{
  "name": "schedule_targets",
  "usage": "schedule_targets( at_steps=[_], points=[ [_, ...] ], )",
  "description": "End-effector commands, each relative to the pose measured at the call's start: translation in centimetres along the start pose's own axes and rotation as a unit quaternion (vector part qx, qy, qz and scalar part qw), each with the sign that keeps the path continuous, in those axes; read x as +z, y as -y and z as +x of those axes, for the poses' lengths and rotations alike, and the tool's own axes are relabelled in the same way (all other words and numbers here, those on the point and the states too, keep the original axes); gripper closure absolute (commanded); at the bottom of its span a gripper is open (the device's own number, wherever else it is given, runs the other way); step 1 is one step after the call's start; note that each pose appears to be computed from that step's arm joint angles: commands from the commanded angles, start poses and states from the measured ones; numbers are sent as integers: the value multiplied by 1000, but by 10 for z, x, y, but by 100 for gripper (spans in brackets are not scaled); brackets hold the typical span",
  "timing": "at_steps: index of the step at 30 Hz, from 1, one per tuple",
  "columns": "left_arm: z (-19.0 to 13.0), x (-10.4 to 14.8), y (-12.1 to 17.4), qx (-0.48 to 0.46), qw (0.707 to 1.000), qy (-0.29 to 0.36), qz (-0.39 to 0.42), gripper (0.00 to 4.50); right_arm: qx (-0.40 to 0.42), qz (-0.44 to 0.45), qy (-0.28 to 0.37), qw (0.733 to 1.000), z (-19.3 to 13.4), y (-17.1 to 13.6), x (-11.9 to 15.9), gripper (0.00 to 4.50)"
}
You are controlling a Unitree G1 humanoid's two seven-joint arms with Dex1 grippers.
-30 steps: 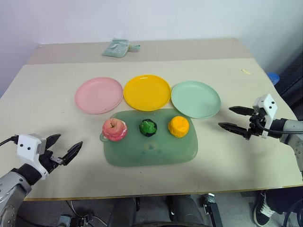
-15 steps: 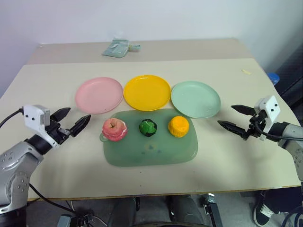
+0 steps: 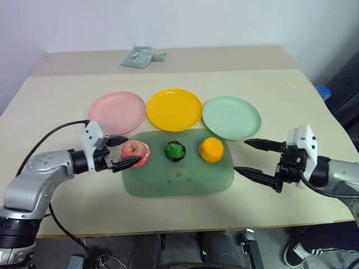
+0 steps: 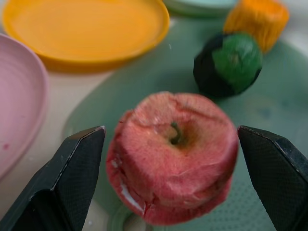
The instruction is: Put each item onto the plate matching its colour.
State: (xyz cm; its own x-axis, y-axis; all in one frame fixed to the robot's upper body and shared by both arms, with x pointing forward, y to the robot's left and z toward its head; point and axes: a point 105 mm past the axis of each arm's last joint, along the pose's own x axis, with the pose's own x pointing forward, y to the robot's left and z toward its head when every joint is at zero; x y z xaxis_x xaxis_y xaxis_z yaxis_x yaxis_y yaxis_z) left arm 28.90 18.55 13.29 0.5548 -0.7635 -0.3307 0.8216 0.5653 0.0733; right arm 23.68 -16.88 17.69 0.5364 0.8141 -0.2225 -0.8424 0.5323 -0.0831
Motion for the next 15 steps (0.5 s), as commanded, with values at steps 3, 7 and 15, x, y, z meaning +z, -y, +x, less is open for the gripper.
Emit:
schedule_targets(
  at_steps=[3,7,15],
  points=[
    [10,-5,-1,-9,1000,-12,22,26,2,-14,20,1000,7,-8,11,1],
    [6,3,-9,10,1000,17,13,121,1,-15,24,1000,10,-9,12,0],
    [-13,48,-103,266,959,99,-14,121,9,-24,39,999,19,-5,20,0]
  ],
)
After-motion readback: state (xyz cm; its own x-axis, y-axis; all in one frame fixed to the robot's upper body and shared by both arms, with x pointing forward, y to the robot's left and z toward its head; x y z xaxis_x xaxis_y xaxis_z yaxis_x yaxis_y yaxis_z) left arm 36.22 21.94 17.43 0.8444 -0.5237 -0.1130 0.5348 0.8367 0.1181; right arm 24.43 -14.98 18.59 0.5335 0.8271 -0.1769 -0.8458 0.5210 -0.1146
